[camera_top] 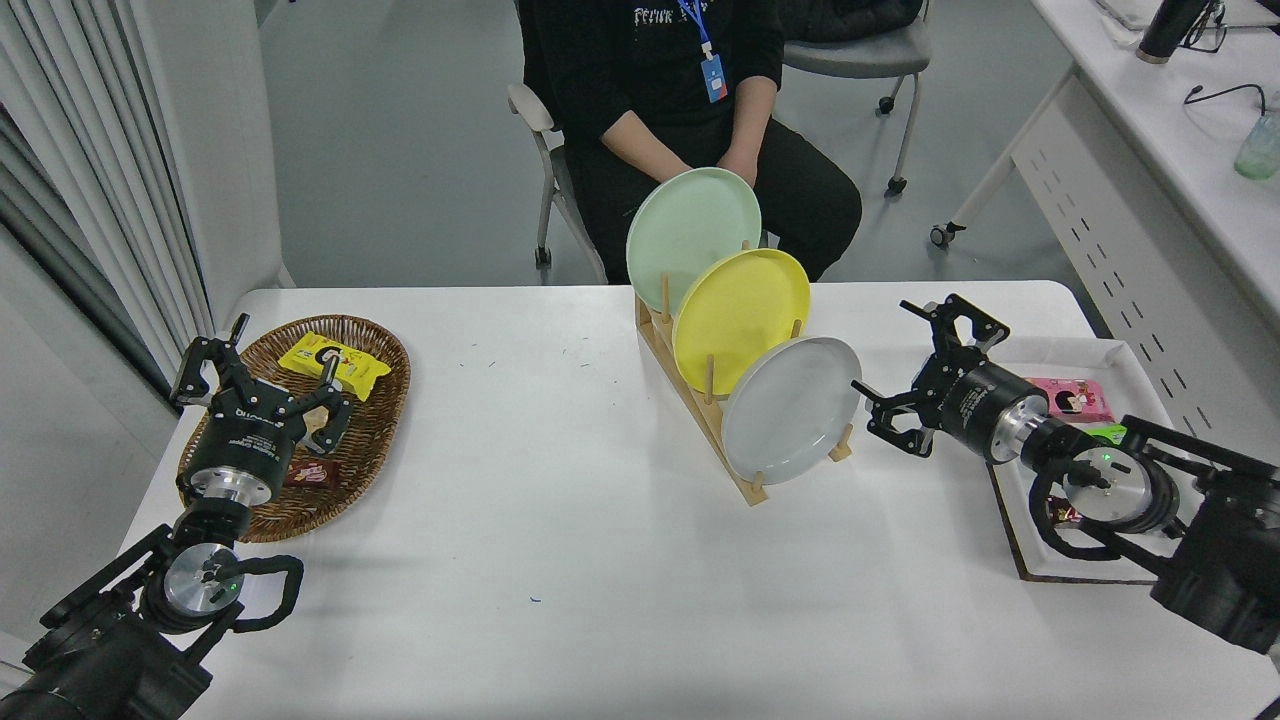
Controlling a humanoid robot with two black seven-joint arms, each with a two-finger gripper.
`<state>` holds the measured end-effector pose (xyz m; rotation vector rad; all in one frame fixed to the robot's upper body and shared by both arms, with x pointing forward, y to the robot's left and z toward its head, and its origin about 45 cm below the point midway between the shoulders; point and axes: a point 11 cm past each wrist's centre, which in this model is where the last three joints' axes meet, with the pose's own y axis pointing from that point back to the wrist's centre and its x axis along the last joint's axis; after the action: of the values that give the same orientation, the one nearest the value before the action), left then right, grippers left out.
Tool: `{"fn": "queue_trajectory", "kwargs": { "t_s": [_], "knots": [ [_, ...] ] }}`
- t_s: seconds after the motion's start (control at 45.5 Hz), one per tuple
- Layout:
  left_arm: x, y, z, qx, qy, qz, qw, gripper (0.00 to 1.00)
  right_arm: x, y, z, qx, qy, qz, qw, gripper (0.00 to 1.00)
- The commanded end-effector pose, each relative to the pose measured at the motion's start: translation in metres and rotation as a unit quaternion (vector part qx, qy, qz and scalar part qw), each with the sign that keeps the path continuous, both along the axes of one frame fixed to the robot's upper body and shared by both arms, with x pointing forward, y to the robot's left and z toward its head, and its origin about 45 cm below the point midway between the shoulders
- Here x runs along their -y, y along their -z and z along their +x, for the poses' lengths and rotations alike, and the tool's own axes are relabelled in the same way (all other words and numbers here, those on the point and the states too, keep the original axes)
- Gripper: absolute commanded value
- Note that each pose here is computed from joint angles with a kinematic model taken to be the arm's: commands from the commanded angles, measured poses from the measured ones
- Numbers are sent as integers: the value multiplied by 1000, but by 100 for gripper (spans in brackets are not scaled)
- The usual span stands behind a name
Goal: Place the plate on the table
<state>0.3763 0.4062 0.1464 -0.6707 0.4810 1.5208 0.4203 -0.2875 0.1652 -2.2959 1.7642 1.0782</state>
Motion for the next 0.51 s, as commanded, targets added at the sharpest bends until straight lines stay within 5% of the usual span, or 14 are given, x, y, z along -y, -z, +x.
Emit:
{"fn": "queue_trajectory", "kwargs": {
  "t_s": [0.0, 0.484],
  "knots": [
    [0, 0, 0, 0, 0, 0, 1000, 98, -25, 6, 2, -11, -2, 1, 1000, 95],
    [0, 0, 0, 0, 0, 0, 1000, 98, -55, 6, 13, -11, -1, 3, 1000, 90]
  ]
}}
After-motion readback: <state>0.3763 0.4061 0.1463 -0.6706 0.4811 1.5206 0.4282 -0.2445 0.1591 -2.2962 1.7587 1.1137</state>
